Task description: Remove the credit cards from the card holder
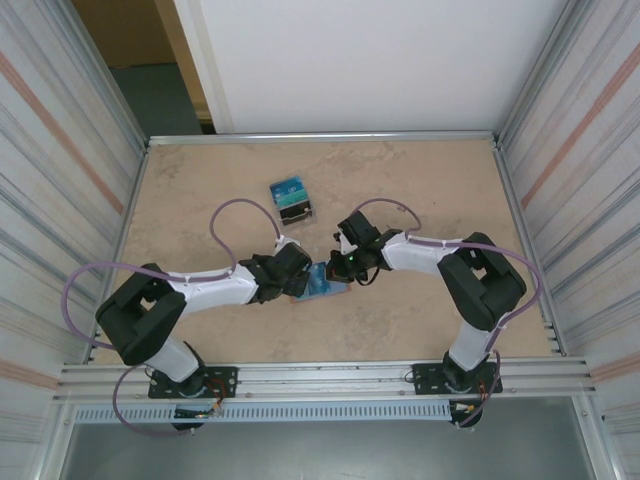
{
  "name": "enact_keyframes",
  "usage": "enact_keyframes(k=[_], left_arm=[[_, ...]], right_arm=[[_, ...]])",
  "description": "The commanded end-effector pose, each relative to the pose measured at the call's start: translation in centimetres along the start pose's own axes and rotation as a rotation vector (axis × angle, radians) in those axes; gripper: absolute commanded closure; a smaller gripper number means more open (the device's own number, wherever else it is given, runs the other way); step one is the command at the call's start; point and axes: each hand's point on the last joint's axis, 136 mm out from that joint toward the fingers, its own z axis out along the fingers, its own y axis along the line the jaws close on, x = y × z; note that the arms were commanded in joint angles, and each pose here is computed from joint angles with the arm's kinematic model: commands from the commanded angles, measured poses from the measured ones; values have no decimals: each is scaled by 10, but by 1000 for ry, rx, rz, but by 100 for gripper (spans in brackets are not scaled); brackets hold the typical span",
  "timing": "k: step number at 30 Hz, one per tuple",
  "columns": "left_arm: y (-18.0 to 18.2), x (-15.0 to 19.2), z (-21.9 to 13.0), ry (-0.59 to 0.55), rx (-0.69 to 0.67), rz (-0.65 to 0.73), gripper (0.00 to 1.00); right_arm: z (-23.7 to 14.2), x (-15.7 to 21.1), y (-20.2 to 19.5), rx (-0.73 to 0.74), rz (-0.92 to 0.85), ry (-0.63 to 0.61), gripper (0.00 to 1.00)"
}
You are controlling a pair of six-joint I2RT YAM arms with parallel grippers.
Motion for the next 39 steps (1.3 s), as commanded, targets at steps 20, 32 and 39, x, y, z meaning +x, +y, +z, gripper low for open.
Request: enact_keyframes(k=[20,32,39], left_arm=[[4,-2,6,7,-32,115,1],[3,0,6,11,-24,102,1],[7,3,5,16,-40,104,1]], right_arm=[[-4,-9,33,-278,-5,-27,80],[10,-14,43,-396,7,-26,83],[8,-15,37,-401,24,-36,92]])
